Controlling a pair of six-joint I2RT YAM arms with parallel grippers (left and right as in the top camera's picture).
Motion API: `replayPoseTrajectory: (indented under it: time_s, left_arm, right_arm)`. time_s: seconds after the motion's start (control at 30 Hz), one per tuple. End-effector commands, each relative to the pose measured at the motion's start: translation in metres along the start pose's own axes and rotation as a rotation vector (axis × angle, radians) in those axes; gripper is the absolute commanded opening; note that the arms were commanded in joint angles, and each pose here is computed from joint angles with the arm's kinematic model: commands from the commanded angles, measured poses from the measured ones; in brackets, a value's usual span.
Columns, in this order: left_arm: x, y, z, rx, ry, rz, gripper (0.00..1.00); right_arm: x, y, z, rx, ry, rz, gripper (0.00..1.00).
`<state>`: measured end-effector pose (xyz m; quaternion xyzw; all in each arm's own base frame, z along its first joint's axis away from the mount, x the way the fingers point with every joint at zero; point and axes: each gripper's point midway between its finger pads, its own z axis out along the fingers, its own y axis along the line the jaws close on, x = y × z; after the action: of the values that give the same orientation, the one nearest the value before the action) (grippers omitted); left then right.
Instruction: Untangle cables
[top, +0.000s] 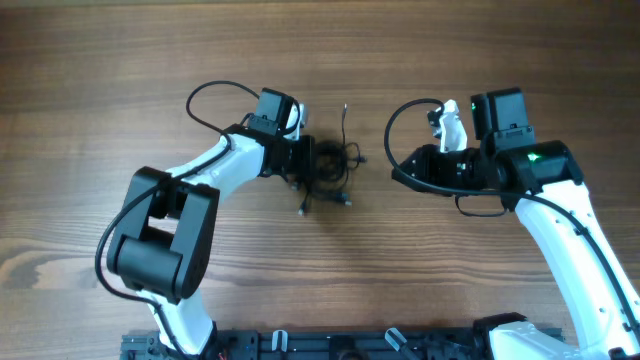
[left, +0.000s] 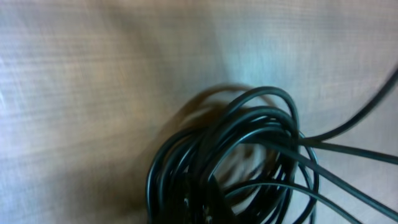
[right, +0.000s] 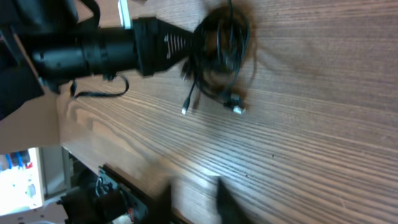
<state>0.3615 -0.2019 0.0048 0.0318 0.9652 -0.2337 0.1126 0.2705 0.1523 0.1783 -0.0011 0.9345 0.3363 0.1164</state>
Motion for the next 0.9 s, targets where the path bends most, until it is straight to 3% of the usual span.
replayPoseTrajectory:
  time_s: [0.0,0.07,0.1,0.13,0.2,0.23,0.3,0.47,0.6,0.77,0.87]
  left_arm:
    - [0.001,-0.031,-0.043,0.069,-0.042,0.187,0.04]
    - [-0.013,-0.064,-0.091,0.141,-0.168,0.345,0.04]
    - [-0.013,-0.077,-0.104,0.187,-0.19,0.401,0.04]
    - [-0.009,-0.092,-0.116,0.255,-0.206,0.471,0.04]
    - [0.0,-0.11,-0.125,0.343,-0.207,0.572,0.04]
    - [0.008,-0.121,-0.126,0.395,-0.2,0.645,0.04]
    - [0.017,-0.131,-0.124,0.421,-0.19,0.722,0.04]
    - [0.027,-0.16,-0.121,0.457,-0.227,0.881,0.04]
    - [0.018,-0.169,-0.125,0.469,-0.286,0.915,0.04]
    - [0.019,-0.169,-0.125,0.473,-0.279,0.912,0.04]
    - [0.022,-0.167,-0.124,0.474,-0.261,0.89,0.04]
  right_arm:
    - [-0.007,-0.001,0.003,0.012,-0.019,-0.018,0.04]
    - [-0.016,0.007,0.003,-0.026,-0.053,-0.049,0.04]
    - [-0.022,0.014,0.002,-0.06,-0.073,-0.071,0.09]
    - [-0.028,0.019,0.001,-0.085,-0.095,-0.093,0.33]
    - [-0.043,0.028,-0.002,-0.116,-0.153,-0.137,0.64]
    - [-0.05,0.032,-0.003,-0.125,-0.184,-0.161,0.71]
    - [-0.061,0.037,-0.006,-0.146,-0.226,-0.161,0.73]
    - [-0.039,0.025,0.001,-0.113,-0.129,-0.055,0.71]
    - [-0.01,0.009,0.009,-0.063,-0.004,0.014,0.52]
    - [-0.002,0.003,0.013,-0.052,0.027,0.022,0.04]
    - [-0.013,0.007,0.013,-0.067,-0.016,0.011,0.04]
